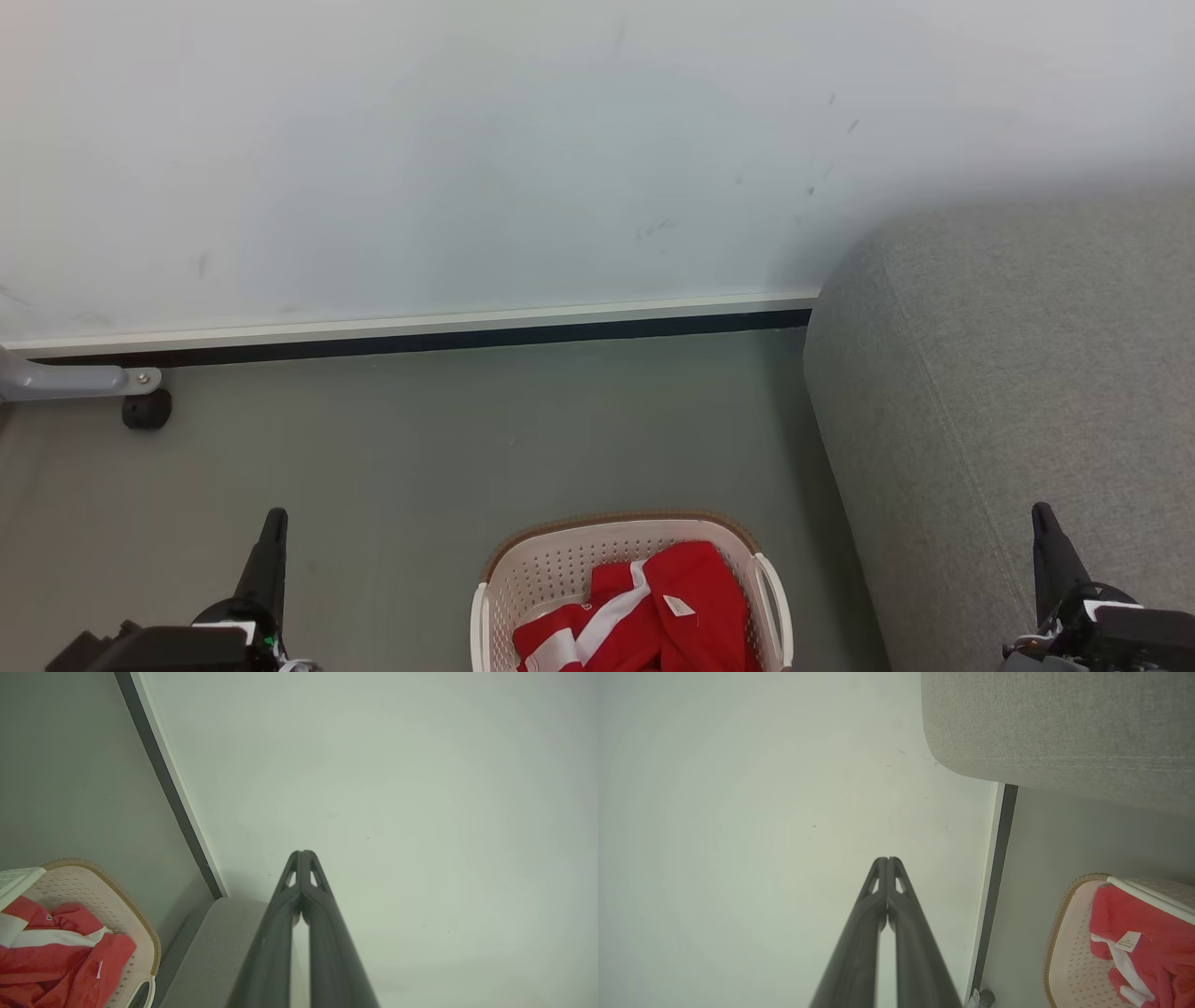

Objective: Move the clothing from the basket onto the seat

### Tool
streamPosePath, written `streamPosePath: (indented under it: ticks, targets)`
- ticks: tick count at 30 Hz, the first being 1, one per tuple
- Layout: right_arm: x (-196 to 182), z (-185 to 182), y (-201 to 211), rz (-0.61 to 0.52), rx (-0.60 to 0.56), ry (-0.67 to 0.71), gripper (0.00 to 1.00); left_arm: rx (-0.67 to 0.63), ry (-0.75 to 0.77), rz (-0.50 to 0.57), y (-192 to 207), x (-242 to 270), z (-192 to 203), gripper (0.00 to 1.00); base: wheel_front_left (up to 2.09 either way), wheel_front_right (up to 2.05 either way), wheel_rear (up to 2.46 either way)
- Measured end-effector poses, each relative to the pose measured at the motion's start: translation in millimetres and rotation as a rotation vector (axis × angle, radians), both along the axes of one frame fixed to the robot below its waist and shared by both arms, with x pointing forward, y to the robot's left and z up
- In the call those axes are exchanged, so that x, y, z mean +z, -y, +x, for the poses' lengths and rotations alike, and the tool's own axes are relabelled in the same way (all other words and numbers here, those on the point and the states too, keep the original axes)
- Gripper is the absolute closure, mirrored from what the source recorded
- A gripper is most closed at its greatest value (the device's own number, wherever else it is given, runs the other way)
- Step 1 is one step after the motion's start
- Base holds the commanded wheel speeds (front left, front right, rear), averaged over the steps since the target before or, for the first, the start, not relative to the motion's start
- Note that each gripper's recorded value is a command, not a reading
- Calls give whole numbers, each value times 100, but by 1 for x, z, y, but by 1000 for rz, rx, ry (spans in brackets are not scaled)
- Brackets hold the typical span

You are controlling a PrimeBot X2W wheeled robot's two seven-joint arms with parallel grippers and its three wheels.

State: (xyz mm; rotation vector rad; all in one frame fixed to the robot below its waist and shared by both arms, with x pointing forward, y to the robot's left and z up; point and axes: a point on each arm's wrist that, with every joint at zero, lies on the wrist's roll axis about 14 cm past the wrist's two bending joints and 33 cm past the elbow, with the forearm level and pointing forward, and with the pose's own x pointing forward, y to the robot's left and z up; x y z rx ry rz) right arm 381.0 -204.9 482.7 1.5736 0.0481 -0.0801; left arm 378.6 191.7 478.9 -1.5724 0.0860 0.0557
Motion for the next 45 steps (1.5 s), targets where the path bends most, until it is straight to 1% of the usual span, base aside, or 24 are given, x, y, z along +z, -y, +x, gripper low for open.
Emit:
streamPosePath:
  ticks: [3, 4, 6, 11, 18, 21, 31, 37, 38, 40, 45]
  targets:
    - [0, 0, 0, 0, 0, 0, 100, 0, 0, 0, 0, 0, 0, 100, 0, 0, 0]
    - [0, 0, 0, 0, 0, 0, 0, 0, 0, 0, 0, 0, 0, 0, 0, 0, 0]
    - [-6, -2, -1, 4, 0, -17, 0, 0, -19, -3, 1, -6, -3, 0, 0, 0, 0]
    - [-34, -18, -7, 28, 0, -106, 0, 0, -107, -17, 4, -35, -20, 0, 0, 0, 0]
    - [-32, -18, -11, 14, 0, -100, 0, -6, -99, 2, 10, -32, -19, 0, 0, 0, 0]
    - [-30, -18, -10, -1, -4, -96, 0, -10, -98, 31, 11, -30, -19, 0, 0, 0, 0]
    - [-26, -21, -14, -131, 12, -107, 0, -23, -82, 134, 16, -21, -18, 0, 0, 0, 0]
    - [-21, -22, -21, -247, 44, -103, 0, -45, -74, 242, 21, -15, -18, 0, 0, 0, 0]
    - [-21, -22, -21, -247, 44, -103, 0, -45, -74, 242, 21, -15, -18, 0, 0, 0, 0]
    - [-21, -23, -22, -286, 53, -101, 0, -54, -70, 275, 23, -13, -18, 0, 0, 0, 0]
    - [-17, -25, -25, -370, 69, -94, 0, -73, -57, 386, 25, -9, -18, 0, 0, 0, 0]
